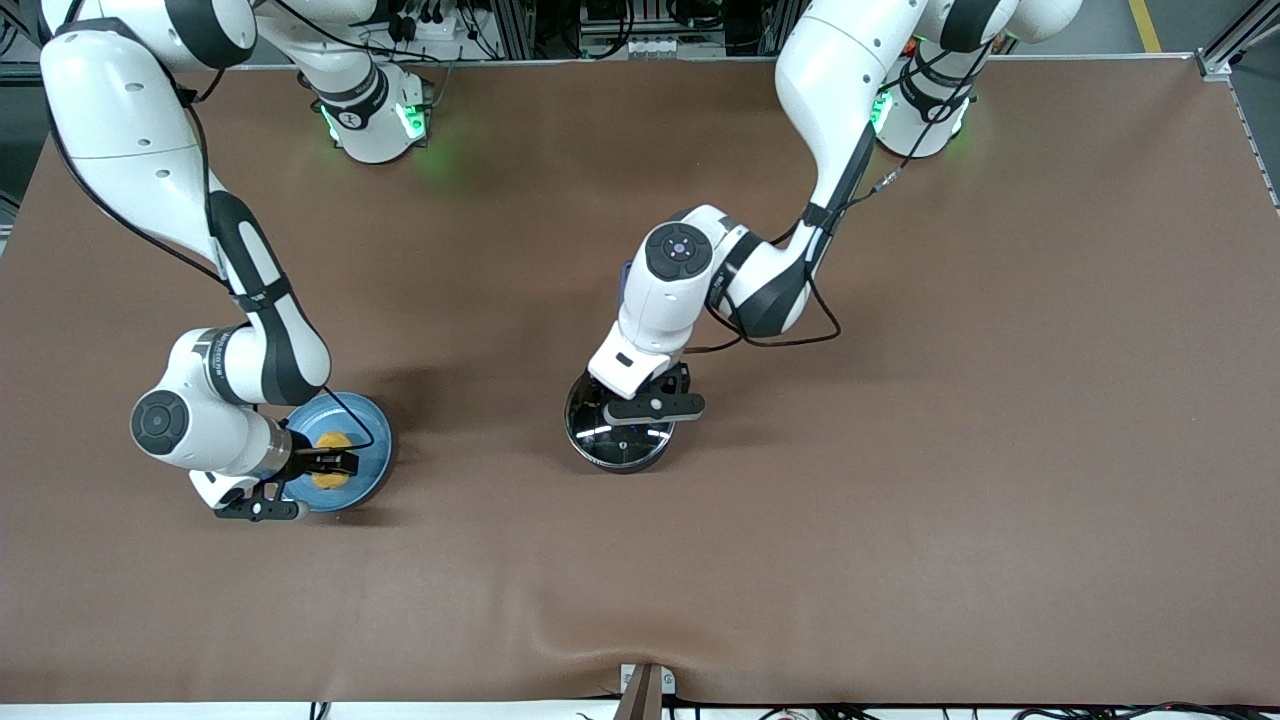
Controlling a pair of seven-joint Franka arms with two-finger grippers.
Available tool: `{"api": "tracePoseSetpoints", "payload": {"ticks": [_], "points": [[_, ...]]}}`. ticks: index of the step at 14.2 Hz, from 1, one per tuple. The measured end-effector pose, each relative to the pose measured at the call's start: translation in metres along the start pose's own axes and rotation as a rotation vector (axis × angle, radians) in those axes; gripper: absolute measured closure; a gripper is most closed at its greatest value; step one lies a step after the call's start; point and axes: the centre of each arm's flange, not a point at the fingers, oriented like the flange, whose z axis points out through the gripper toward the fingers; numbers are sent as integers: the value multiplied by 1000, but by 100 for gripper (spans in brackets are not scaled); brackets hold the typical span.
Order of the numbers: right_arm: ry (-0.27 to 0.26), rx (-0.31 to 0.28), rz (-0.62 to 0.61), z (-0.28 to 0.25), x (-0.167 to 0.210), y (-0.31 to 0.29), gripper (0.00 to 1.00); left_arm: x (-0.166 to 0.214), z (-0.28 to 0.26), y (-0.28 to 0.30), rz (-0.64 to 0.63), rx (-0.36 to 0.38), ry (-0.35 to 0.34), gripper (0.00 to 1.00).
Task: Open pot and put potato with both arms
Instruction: 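Grasp the potato with the right gripper while the left gripper grasps the lid knob, then lift the lid with the left gripper while the right gripper carries the potato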
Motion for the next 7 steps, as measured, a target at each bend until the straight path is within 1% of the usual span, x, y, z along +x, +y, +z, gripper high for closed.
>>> {"api": "tracePoseSetpoints", "payload": {"ticks": [1,5,7], "points": [[0,0,6,-1,0,-1,43,-1,-3,4,-5,-7,4,0],[-3,9,22,-10,3,-10,44,-5,2,7,-4,-9,5,0],[-11,24,48,-29,5,-29,44,-9,13,5,-1,-4,4,0]]}}
